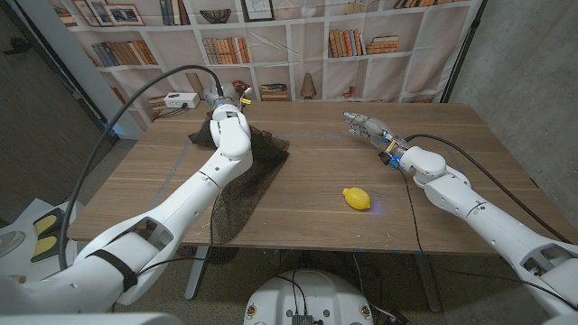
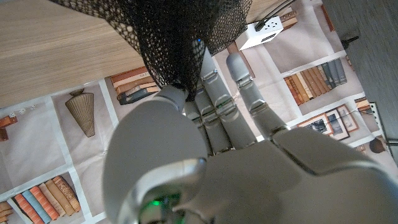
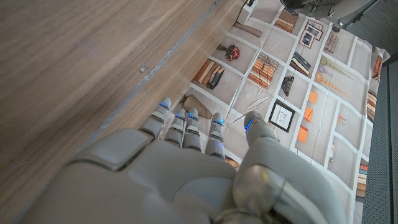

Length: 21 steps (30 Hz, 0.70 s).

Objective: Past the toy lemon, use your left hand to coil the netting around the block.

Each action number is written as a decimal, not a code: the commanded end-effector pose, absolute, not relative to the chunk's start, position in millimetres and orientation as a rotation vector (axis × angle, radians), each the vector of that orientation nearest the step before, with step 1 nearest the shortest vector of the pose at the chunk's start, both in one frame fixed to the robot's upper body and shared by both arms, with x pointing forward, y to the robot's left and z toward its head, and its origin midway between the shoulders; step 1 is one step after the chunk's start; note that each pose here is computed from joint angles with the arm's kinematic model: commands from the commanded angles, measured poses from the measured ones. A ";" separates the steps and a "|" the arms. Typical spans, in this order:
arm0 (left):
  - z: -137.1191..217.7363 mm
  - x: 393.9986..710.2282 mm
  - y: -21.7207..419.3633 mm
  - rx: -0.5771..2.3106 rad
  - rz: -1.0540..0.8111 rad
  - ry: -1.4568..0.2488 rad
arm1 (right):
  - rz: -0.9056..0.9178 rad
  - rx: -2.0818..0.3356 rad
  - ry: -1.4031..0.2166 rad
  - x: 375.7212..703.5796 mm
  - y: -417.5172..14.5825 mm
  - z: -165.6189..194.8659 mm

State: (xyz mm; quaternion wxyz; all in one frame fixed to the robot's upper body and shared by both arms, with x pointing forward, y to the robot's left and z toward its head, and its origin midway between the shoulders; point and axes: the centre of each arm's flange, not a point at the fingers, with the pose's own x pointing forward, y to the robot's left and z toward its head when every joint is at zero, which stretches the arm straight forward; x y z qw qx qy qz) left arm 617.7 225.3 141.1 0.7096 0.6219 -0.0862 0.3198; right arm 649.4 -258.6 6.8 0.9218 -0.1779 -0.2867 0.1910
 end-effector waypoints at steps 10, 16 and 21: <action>154.7 716.8 208.4 1.503 0.561 -0.020 | 0.358 -0.350 -0.565 647.7 -265.1 -0.8; 134.7 739.3 197.5 1.595 0.559 -0.022 | 0.342 -0.353 -0.558 643.0 -268.6 -2.8; 122.7 745.5 185.9 1.708 0.543 0.004 | 0.335 -0.355 -0.560 640.5 -269.6 -2.7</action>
